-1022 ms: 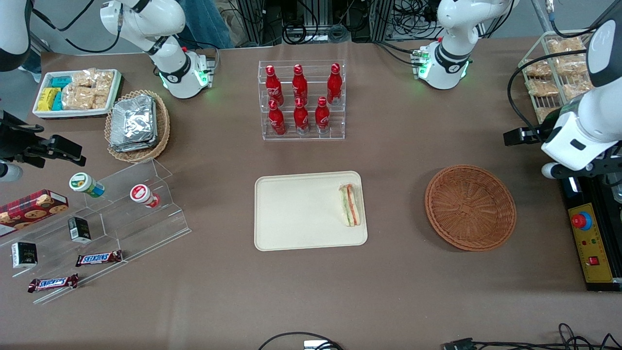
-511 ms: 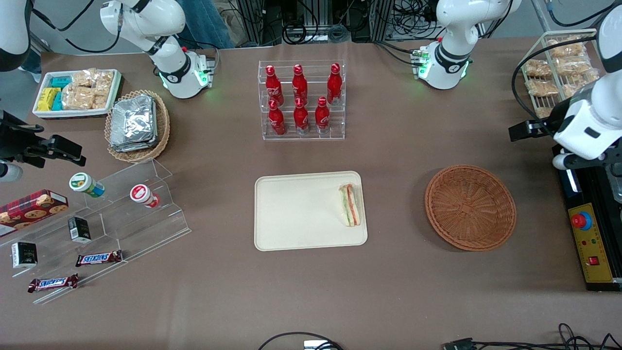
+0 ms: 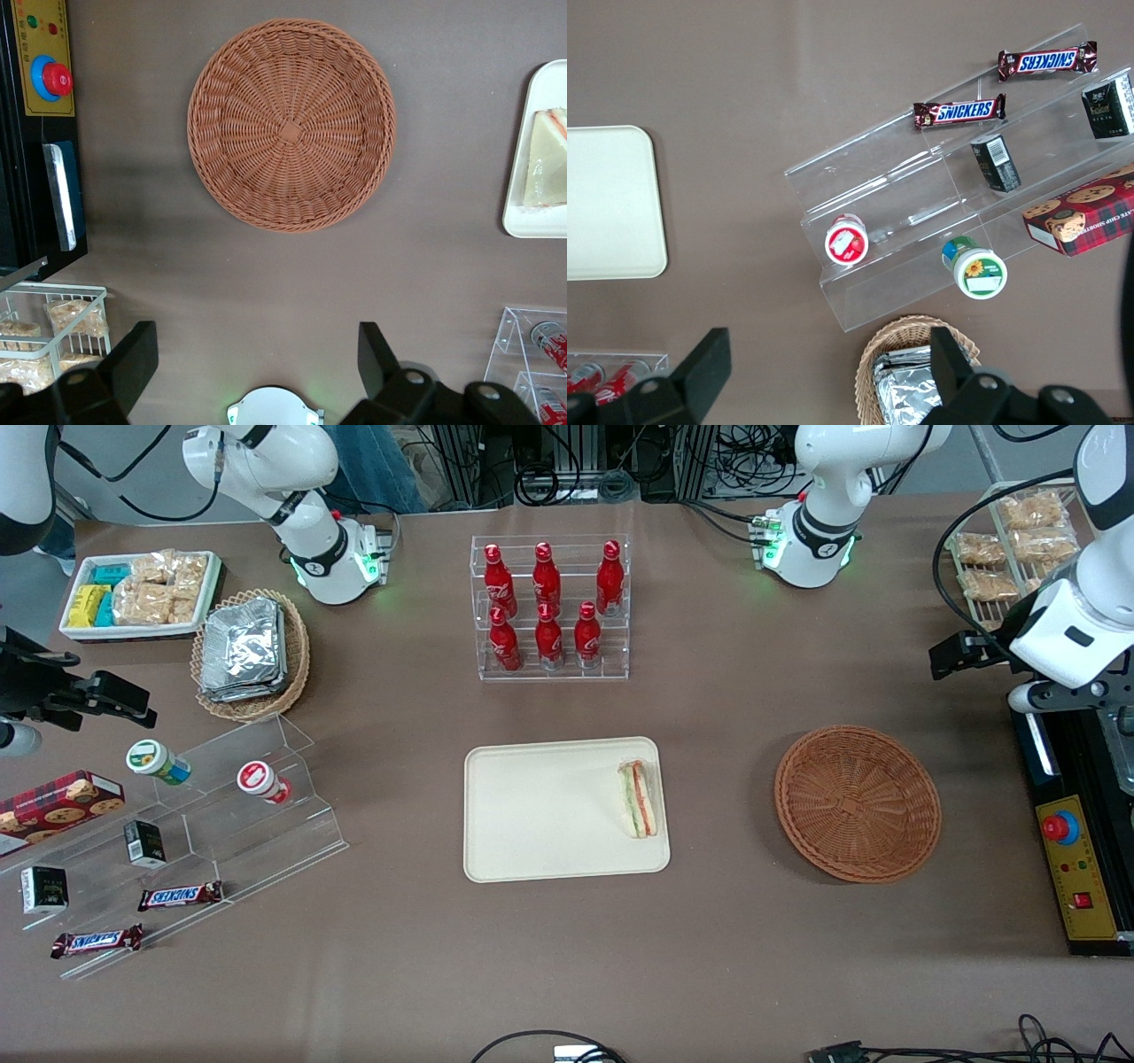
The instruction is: Place sandwich from basket to tray
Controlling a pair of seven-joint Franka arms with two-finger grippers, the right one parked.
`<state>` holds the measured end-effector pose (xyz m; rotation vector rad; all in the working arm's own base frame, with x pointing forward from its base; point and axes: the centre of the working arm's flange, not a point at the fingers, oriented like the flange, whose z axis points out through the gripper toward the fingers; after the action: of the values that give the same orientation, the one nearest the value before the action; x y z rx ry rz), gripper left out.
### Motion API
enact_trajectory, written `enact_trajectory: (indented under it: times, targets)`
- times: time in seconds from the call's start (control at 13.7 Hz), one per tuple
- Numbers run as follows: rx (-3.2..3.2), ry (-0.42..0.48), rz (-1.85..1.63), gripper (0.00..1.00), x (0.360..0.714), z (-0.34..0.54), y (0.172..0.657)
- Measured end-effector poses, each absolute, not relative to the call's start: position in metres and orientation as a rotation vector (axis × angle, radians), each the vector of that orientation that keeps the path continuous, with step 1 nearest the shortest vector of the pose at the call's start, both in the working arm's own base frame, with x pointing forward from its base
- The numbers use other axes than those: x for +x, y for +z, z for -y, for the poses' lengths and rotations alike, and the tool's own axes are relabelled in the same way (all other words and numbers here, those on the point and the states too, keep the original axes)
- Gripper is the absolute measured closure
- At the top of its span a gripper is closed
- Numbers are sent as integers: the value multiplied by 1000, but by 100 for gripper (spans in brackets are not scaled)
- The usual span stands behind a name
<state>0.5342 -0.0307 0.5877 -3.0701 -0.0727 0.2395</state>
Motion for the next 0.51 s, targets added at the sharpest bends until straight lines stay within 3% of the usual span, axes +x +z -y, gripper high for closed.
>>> enact_trajectory:
  times: [0.51]
  targets:
    - [-3073, 231, 77, 0, 537, 28, 584]
